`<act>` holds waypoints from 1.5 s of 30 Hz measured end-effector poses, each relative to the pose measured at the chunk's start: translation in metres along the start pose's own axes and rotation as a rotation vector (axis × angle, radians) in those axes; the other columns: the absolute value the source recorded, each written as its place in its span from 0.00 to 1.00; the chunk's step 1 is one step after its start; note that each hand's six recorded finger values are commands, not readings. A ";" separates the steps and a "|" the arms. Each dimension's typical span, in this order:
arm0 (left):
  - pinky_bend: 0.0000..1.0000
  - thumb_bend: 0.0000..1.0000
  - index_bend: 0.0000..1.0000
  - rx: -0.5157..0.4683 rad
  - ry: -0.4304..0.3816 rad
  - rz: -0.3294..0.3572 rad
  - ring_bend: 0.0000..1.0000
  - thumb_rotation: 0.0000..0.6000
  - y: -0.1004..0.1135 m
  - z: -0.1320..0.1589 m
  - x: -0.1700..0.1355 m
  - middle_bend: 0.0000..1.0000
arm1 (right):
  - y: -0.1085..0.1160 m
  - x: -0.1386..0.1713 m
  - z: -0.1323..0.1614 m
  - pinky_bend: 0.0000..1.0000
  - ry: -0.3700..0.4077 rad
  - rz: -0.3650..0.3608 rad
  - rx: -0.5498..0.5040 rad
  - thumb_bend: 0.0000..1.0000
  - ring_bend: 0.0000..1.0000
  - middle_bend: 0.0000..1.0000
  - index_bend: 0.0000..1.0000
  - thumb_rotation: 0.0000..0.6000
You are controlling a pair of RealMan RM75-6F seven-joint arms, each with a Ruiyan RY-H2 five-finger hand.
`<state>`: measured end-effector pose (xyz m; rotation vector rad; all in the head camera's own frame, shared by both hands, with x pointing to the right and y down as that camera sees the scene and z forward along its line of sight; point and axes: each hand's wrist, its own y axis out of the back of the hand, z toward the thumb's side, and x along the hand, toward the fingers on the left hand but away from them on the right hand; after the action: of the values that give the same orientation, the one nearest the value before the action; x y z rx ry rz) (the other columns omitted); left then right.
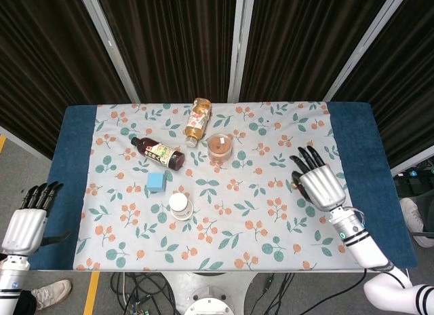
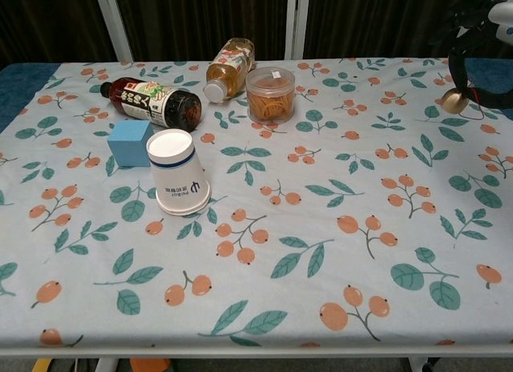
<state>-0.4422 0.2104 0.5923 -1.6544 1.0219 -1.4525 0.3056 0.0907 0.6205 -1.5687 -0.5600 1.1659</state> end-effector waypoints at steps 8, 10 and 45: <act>0.05 0.00 0.04 -0.003 0.002 0.000 0.00 1.00 0.000 -0.001 0.000 0.05 | -0.010 -0.004 -0.001 0.00 -0.035 0.032 -0.023 0.36 0.00 0.20 0.74 1.00; 0.05 0.00 0.04 -0.002 0.003 0.000 0.00 1.00 0.000 -0.001 -0.001 0.05 | -0.013 -0.005 0.000 0.00 -0.038 0.048 -0.047 0.37 0.00 0.19 0.74 1.00; 0.05 0.00 0.04 -0.006 0.004 -0.006 0.00 1.00 -0.002 -0.003 -0.001 0.05 | -0.050 -0.017 0.007 0.00 -0.024 0.158 -0.083 0.37 0.00 0.19 0.75 1.00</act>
<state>-0.4447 0.2122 0.5939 -1.6601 1.0252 -1.4588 0.3032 0.0969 0.6733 -1.6966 -0.5132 1.2955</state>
